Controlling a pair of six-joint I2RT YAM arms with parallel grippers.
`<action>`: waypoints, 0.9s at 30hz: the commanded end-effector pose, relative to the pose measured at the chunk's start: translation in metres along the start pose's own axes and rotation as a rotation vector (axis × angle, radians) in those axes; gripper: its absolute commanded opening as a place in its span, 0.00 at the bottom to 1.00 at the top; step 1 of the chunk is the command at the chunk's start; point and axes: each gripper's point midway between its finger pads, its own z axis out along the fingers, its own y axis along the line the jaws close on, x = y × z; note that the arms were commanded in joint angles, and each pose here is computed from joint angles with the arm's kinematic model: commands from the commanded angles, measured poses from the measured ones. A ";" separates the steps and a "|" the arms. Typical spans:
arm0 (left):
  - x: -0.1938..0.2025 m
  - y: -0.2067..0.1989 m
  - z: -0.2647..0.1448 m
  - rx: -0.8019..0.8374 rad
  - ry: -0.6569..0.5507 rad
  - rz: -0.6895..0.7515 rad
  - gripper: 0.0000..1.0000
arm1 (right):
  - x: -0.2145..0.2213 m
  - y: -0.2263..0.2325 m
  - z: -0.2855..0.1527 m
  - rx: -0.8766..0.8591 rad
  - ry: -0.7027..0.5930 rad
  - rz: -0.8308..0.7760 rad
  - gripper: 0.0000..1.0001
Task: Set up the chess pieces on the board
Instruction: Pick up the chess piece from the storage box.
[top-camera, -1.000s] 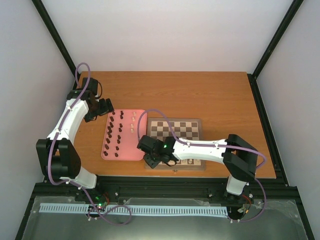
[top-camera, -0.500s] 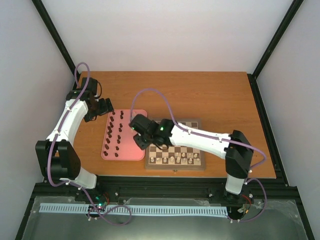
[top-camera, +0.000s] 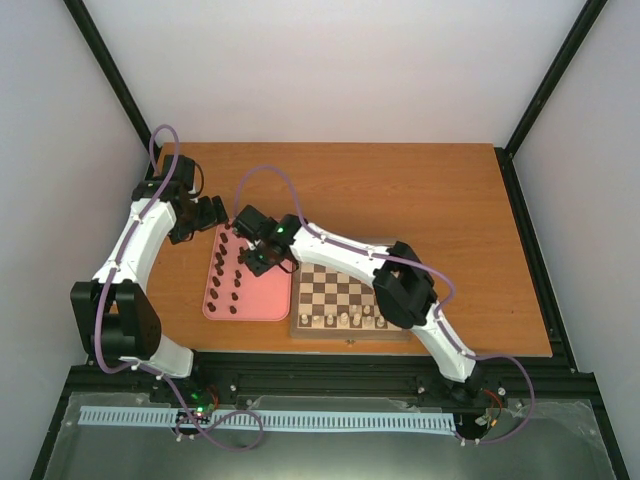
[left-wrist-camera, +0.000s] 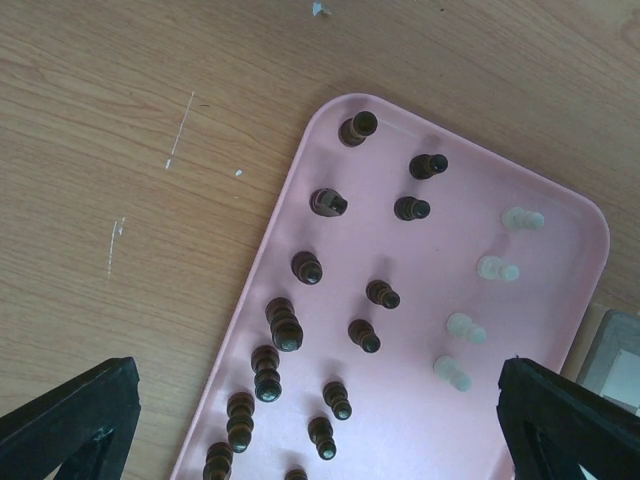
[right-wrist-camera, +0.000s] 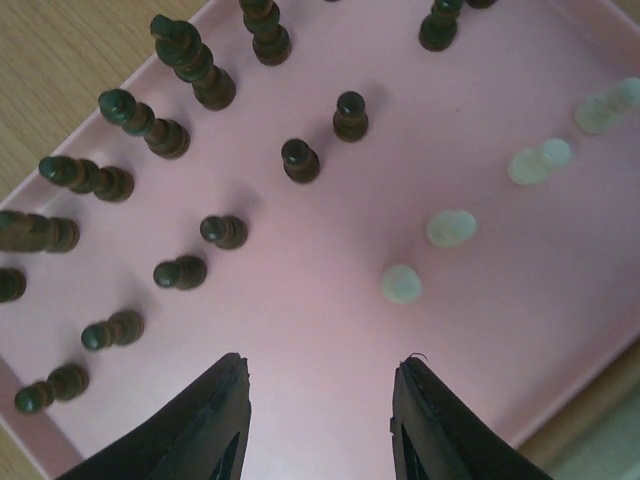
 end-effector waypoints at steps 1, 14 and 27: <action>-0.001 -0.005 -0.010 0.034 -0.026 0.013 1.00 | 0.000 0.001 0.017 -0.015 0.046 0.005 0.40; -0.001 -0.006 -0.005 0.038 -0.015 0.012 1.00 | 0.009 -0.033 0.051 0.055 0.117 0.078 0.42; -0.001 -0.005 -0.001 0.024 -0.006 0.013 1.00 | -0.003 -0.035 0.064 -0.002 0.100 0.065 0.41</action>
